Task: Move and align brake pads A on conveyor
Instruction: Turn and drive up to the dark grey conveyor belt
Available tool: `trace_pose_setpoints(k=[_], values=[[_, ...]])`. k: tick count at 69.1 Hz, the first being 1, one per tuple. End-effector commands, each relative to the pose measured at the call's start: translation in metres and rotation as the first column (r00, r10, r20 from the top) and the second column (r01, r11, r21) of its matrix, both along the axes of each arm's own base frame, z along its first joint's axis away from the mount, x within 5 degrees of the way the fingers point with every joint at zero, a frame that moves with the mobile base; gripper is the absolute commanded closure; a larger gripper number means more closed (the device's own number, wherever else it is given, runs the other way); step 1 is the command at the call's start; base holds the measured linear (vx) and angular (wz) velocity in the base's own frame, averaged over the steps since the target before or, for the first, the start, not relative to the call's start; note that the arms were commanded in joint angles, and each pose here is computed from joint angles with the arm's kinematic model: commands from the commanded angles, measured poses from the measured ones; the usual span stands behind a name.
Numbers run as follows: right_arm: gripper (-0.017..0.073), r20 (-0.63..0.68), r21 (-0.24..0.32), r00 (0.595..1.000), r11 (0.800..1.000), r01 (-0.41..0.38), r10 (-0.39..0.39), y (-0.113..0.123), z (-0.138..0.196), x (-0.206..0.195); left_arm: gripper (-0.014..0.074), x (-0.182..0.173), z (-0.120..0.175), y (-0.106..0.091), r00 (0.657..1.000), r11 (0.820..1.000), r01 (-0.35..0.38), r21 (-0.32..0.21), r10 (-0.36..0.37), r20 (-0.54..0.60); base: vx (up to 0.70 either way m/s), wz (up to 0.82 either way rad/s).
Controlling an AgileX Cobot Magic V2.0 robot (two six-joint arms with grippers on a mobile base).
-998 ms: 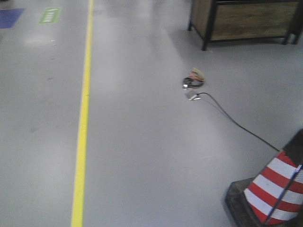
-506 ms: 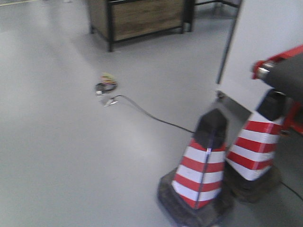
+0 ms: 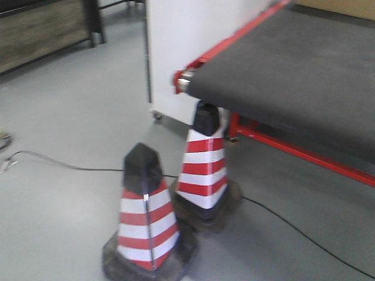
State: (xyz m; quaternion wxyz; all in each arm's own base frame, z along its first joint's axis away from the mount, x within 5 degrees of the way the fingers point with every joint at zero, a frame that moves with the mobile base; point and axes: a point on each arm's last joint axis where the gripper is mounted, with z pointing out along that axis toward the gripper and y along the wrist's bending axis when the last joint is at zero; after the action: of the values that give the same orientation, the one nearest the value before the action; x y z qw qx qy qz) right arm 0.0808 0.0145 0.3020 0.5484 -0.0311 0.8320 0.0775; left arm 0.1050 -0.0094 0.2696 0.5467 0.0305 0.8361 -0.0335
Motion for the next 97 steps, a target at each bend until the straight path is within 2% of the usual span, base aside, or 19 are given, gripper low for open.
trace_pose_setpoints(k=[1, 48, 97], values=[[0.0566, 0.111, 0.009, 0.994, 1.0, 0.0, -0.001, 0.0001, 0.0168, 0.0025, 0.06, 0.0043, 0.0173, -0.0001, 0.993, 1.0, -0.006, -0.02, 0.008, 0.115, 0.13, -0.81], [0.0566, 0.11, 0.009, 0.994, 1.0, 0.0, -0.001, 0.0001, 0.0167, 0.0025, 0.06, 0.0043, 0.0173, -0.0001, 0.993, 1.0, -0.006, -0.02, 0.008, 0.115, 0.1, -0.73], [0.0566, 0.092, 0.005, 0.996, 1.0, 0.001, -0.001, -0.0001, 0.0151, 0.002, 0.06, 0.0043, 0.0173, -0.0001, 0.993, 1.0, -0.006, -0.02, 0.008, 0.115, 0.12, -0.2]])
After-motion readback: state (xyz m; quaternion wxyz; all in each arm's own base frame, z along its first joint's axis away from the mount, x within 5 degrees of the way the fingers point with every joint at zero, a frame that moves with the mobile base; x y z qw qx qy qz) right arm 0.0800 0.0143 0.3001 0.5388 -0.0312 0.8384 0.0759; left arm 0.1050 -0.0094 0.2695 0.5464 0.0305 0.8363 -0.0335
